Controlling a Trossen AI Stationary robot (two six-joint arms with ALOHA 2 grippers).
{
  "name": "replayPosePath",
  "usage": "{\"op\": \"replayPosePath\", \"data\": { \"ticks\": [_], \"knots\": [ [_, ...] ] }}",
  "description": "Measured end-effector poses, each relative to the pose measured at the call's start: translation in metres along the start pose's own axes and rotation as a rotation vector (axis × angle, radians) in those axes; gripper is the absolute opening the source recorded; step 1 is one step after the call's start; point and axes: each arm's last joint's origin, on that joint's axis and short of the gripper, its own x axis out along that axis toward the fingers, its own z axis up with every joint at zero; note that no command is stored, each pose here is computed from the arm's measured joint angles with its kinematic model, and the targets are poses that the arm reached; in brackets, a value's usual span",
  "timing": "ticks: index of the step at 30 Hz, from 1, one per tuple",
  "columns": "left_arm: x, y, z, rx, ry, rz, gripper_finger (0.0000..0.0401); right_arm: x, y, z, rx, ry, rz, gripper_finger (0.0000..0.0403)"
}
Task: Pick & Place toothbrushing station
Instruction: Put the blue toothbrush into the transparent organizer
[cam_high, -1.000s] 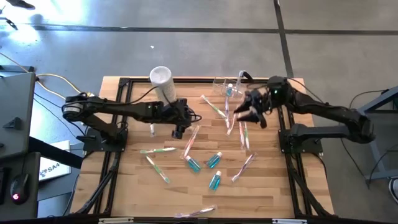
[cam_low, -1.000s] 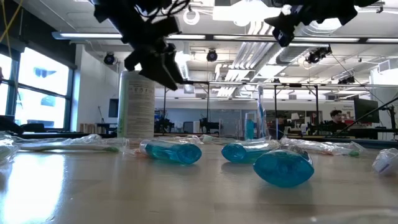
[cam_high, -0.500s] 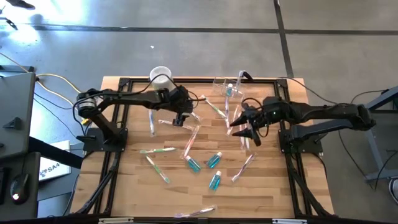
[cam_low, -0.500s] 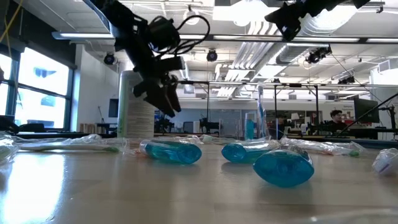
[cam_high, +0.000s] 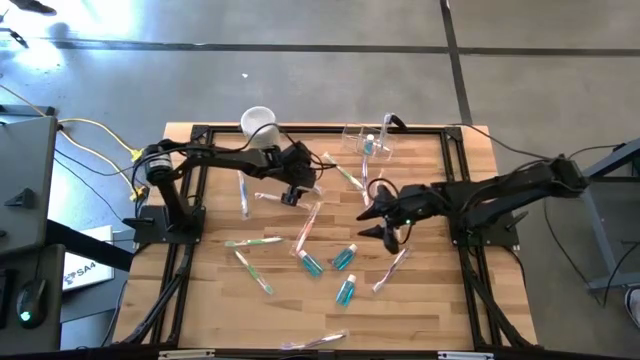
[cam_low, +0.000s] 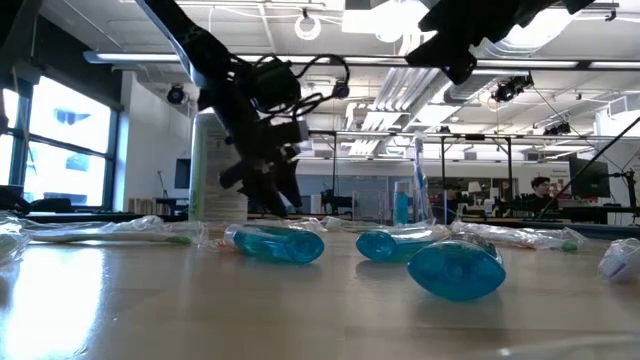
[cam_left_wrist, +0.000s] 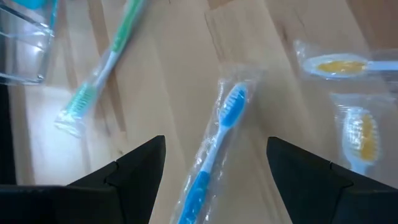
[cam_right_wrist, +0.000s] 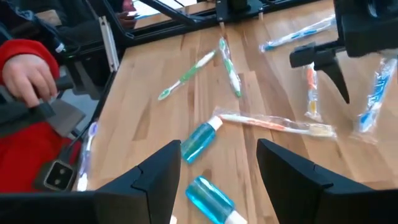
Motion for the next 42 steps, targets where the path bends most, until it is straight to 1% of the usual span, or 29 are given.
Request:
{"op": "replayPosePath", "data": {
  "ticks": [5,8,15,17,19,22,24,27,30,31,32,33,36,42],
  "knots": [
    [0.012,0.005,0.001,-0.013,0.018,-0.01,0.0276,0.009,0.005,-0.001,-0.005,-0.011,0.024,0.0203],
    [0.021,0.007,0.003,-0.025,0.048,-0.039,0.0276,0.01,0.007,-0.002,-0.009,-0.009,0.033,0.0203],
    [0.038,0.015,0.004,-0.115,0.139,-0.133,0.0276,0.01,0.012,-0.003,-0.019,-0.019,0.038,0.0203],
    [0.04,0.019,0.002,-0.143,0.156,-0.144,0.0275,0.009,0.014,-0.003,-0.022,-0.018,0.042,0.0203],
    [0.042,0.018,0.001,-0.147,0.16,-0.154,0.0267,0.009,0.015,-0.004,-0.025,-0.017,0.047,0.0203],
    [0.042,0.017,0.001,-0.148,0.156,-0.169,0.0235,0.009,0.018,-0.005,-0.032,-0.014,0.057,0.0203],
    [0.042,0.017,0.001,-0.143,0.154,-0.179,0.0198,0.009,0.021,-0.006,-0.037,-0.01,0.067,0.0203],
    [0.042,0.015,0.0,-0.125,0.153,-0.198,0.0127,0.009,0.025,-0.009,-0.046,0.004,0.08,0.0203],
    [0.042,0.013,-0.001,-0.075,0.154,-0.231,0.0044,0.008,0.03,-0.012,-0.035,0.027,0.093,0.0203],
    [0.042,0.013,-0.001,-0.066,0.151,-0.24,0.0023,0.008,0.032,-0.014,-0.03,0.037,0.097,0.0203],
    [0.042,0.012,-0.002,-0.065,0.15,-0.244,0.0014,0.008,0.033,-0.015,-0.02,0.047,0.1,0.0203],
    [0.042,0.013,-0.002,-0.068,0.15,-0.245,0.0014,0.008,0.035,-0.017,-0.01,0.057,0.099,0.0203],
    [0.042,0.012,-0.002,-0.067,0.151,-0.245,0.0012,0.007,0.038,-0.023,0.033,0.088,0.044,0.0203],
    [0.03,0.011,0.007,-0.048,0.145,-0.208,0.0004,0.002,0.038,-0.041,0.143,0.16,-0.189,0.0203]
  ]
}}
